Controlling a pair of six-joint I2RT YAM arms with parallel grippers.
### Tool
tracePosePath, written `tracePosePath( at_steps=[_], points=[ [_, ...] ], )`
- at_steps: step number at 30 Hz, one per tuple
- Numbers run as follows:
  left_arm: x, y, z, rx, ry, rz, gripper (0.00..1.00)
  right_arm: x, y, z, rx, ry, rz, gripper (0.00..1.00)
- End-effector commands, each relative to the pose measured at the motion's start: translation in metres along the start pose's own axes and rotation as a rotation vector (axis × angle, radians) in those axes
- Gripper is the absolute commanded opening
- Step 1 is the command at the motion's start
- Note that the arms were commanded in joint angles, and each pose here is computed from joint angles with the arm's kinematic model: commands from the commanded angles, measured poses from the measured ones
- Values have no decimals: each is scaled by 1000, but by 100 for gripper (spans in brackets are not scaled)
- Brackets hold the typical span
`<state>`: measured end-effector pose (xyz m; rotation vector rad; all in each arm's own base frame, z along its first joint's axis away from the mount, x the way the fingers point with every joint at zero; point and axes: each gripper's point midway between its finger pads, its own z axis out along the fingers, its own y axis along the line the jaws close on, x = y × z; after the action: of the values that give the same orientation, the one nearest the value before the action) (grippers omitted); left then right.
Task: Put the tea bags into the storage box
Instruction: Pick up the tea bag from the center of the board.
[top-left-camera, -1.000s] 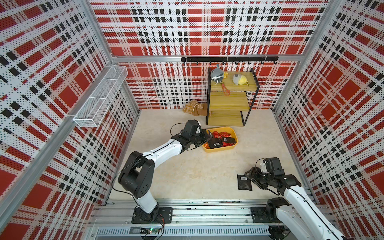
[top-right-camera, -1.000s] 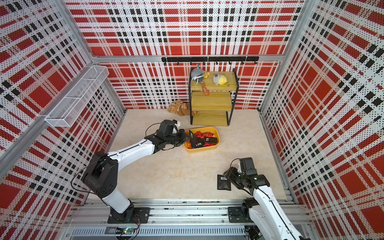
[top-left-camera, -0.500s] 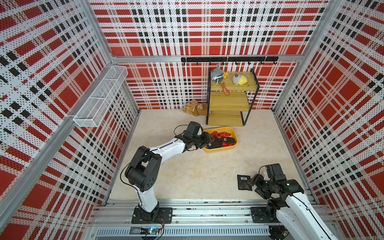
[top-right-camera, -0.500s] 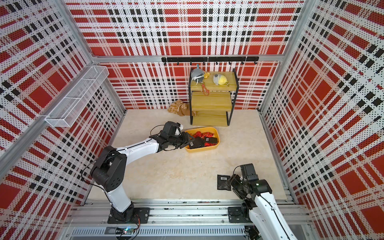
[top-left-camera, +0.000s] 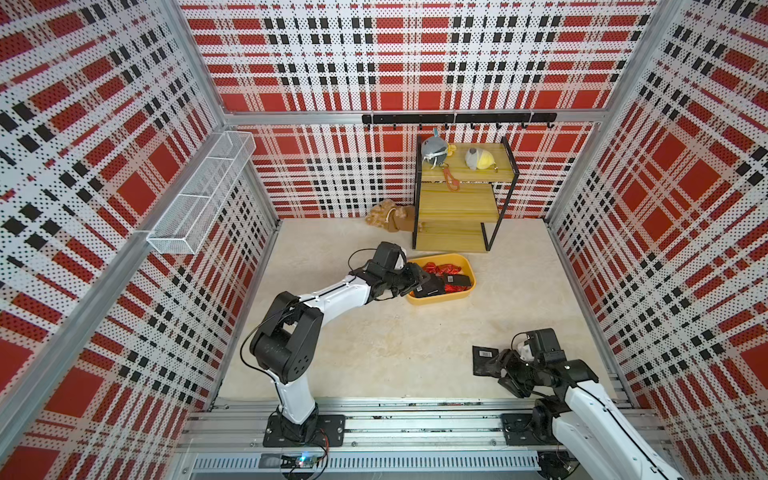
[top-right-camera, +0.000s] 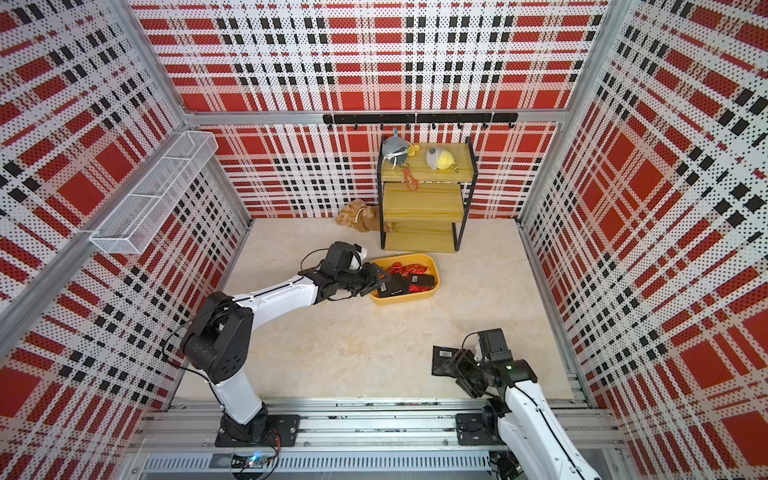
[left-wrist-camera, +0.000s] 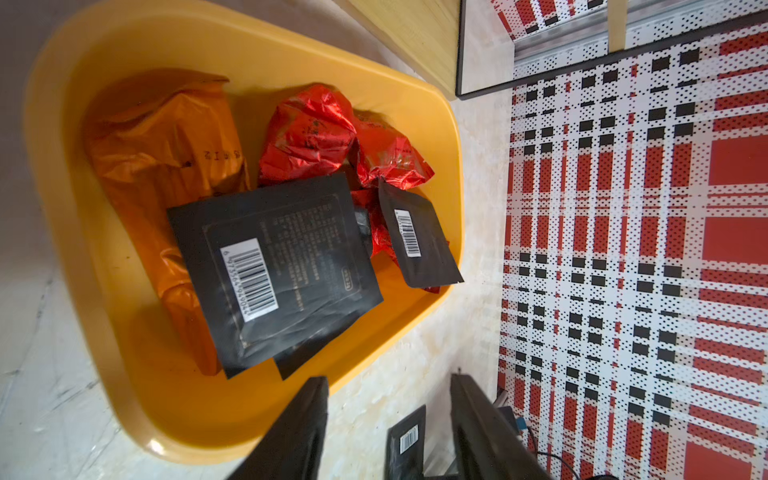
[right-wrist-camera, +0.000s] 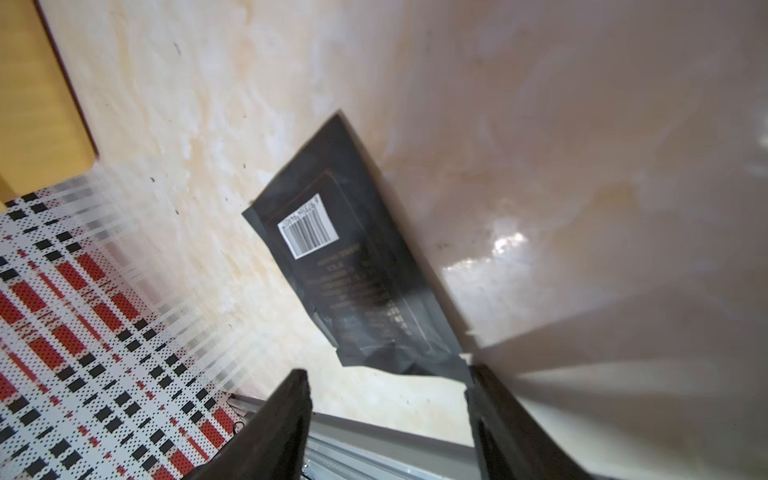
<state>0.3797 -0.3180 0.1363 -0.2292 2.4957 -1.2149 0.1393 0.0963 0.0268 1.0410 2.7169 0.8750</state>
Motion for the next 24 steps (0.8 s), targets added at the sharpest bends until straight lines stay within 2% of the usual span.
tracePosePath(
  at_steps=[1, 6, 10, 21, 22, 24],
  points=[
    [-3, -8, -7, 25, -19, 10, 54, 3, -21, 10, 43, -2, 49, 62],
    [-1, -7, -8, 23, -18, 8, 54, 5, -26, 14, 38, 2, 53, 52],
    [-1, -7, -9, 24, -19, 5, 54, 6, -27, 17, 28, 8, 67, 36],
    [2, -6, -12, 21, -19, 4, 54, 3, -27, 20, 14, -14, 98, 6],
    [3, -6, -12, 22, -17, 7, 54, 3, -27, 20, 14, -15, 100, 1],
    [6, -7, -12, 23, -15, 10, 54, 3, -27, 20, 10, -15, 99, 0]
  ],
)
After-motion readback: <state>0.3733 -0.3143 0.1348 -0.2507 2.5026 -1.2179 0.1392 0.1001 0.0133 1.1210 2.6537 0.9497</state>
